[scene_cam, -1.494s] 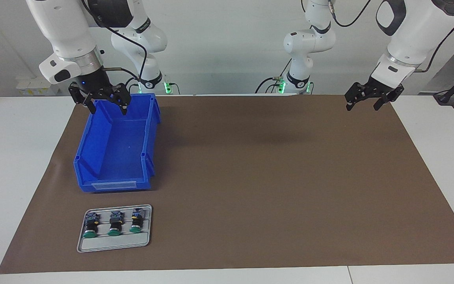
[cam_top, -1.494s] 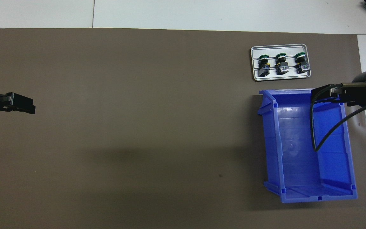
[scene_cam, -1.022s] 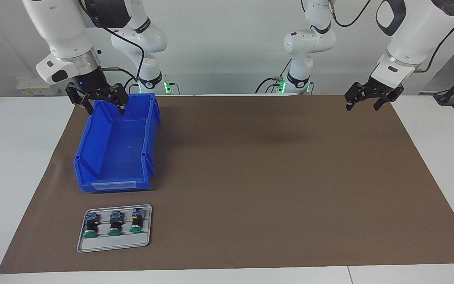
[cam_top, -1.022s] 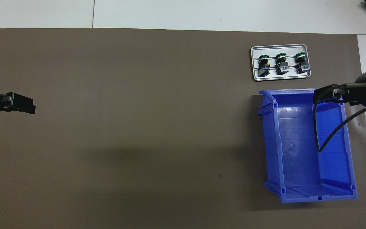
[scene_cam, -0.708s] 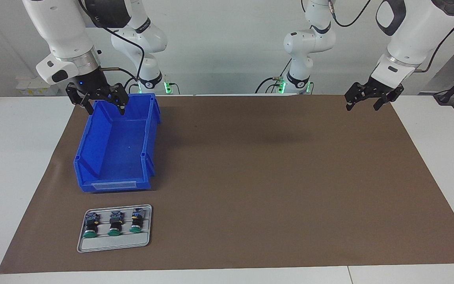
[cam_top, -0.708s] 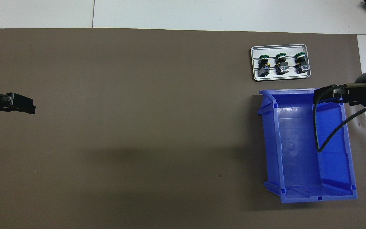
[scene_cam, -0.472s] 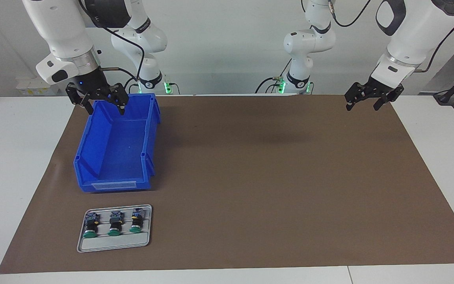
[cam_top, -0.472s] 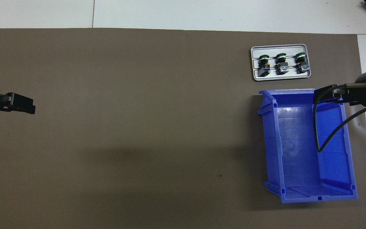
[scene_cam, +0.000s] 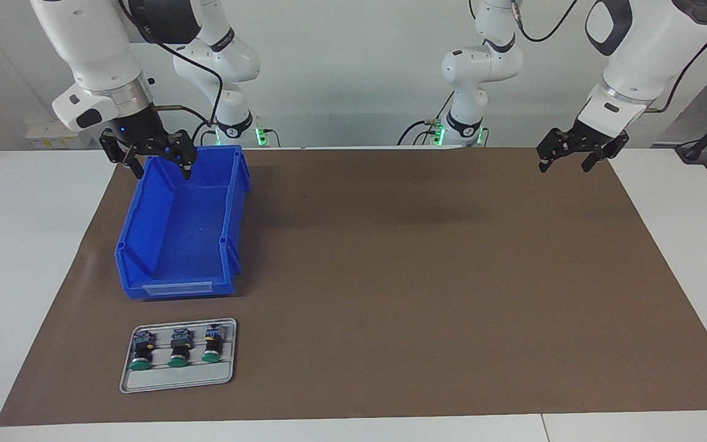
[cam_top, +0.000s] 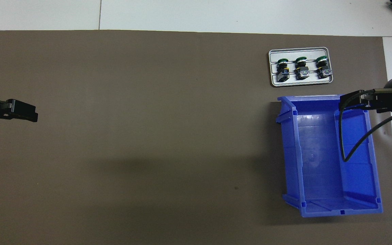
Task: Place and press button with both arms
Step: 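Reach the right gripper to the metal tray and grasp a green button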
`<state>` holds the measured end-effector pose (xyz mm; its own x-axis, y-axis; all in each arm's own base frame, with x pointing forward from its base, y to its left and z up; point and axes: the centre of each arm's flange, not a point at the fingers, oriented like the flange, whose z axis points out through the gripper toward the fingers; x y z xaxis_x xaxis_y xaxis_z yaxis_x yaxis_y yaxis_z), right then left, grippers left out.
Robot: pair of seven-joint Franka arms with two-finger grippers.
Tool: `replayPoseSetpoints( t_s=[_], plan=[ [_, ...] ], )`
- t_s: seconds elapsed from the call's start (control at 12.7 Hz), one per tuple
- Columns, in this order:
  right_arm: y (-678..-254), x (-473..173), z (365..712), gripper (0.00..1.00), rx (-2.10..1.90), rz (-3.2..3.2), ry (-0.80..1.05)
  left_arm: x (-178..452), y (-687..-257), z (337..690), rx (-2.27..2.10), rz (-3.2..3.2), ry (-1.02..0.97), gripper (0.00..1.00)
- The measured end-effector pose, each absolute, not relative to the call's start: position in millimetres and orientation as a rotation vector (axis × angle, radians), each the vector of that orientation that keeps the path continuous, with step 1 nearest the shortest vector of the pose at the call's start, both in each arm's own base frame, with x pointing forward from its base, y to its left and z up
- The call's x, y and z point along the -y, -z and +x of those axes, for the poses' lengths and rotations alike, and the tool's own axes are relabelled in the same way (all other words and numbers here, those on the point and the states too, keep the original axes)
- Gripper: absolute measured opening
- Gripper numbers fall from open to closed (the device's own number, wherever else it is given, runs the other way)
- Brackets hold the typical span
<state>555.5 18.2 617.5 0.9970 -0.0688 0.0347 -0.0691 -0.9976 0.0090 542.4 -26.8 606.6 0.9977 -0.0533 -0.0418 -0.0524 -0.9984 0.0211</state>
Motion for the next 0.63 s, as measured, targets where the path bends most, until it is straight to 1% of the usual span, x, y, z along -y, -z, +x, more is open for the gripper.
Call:
replayPoseSetpoints(
  t_s=[0.39, 0.63],
  plan=[
    [-612.5, -2.9, 566.0, 0.96, 0.127, 3.129, -0.105, 26.8, -606.6, 542.4, 0.083, 3.120, 0.066, 1.00],
    [-589.7, 7.2, 593.3, 0.95, 0.108, 3.131, -0.125, 26.8, -606.6, 542.4, 0.083, 3.120, 0.066, 1.00]
  ],
)
